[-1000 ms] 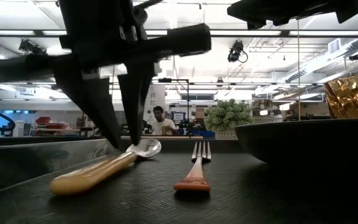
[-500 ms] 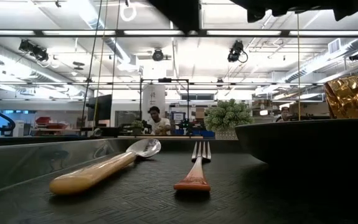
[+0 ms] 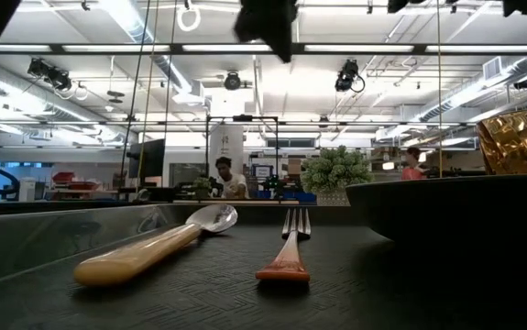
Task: Pick and place plate/cup/fork/spoon on tray
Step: Return to Home Position
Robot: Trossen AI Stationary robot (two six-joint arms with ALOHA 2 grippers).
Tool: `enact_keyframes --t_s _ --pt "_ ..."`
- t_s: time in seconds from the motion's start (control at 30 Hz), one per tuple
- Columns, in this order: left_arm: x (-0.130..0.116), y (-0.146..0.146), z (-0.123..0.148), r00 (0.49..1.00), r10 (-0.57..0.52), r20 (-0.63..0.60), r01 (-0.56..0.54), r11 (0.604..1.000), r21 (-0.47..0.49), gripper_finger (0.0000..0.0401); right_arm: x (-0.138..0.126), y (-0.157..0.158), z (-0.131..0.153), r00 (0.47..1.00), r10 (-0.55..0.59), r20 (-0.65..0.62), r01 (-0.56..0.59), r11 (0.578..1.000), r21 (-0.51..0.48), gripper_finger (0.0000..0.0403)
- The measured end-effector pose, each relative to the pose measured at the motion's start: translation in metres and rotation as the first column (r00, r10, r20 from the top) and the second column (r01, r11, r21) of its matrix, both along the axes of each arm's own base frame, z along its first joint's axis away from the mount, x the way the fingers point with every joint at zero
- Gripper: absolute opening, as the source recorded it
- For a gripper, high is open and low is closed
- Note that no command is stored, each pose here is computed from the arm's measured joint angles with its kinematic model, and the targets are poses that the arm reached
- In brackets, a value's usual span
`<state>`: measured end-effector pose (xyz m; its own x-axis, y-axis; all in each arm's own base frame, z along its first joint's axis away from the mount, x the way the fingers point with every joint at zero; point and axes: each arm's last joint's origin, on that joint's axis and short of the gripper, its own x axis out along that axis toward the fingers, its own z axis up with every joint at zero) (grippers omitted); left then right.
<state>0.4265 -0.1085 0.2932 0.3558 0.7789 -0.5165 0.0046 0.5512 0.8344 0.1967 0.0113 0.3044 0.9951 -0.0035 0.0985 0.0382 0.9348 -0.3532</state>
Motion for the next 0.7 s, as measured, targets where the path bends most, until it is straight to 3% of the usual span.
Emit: enact_keyframes --t_s 0.1,0.17,0.27,0.5,0.7 --pt "-0.005 0.018 0.0 0.981 -0.02 -0.191 0.032 0.998 0.059 0.0066 -0.017 -0.002 0.008 0.999 -0.04 0.024 0.039 0.999 0.018 0.0066" --pt "-0.009 0.028 0.003 0.967 -0.016 -0.254 0.035 0.997 0.073 0.0056 -0.027 -0.002 0.012 0.999 -0.039 0.028 0.037 0.998 0.048 0.0066" --pt "-0.018 0.041 0.023 0.976 0.004 -0.218 0.002 1.0 0.03 0.0041 -0.039 -0.002 0.013 0.999 -0.041 0.011 0.04 0.994 0.102 0.0066" --pt "-0.038 0.064 0.063 0.999 0.037 -0.019 -0.04 0.96 -0.275 0.0009 -0.048 0.0 0.007 0.997 -0.018 -0.069 0.029 0.988 0.151 0.0066" --pt "-0.044 0.067 0.059 0.999 0.002 0.047 0.018 0.91 -0.413 0.0009 -0.051 0.003 -0.003 0.994 0.012 -0.11 0.011 0.98 0.199 0.0066"
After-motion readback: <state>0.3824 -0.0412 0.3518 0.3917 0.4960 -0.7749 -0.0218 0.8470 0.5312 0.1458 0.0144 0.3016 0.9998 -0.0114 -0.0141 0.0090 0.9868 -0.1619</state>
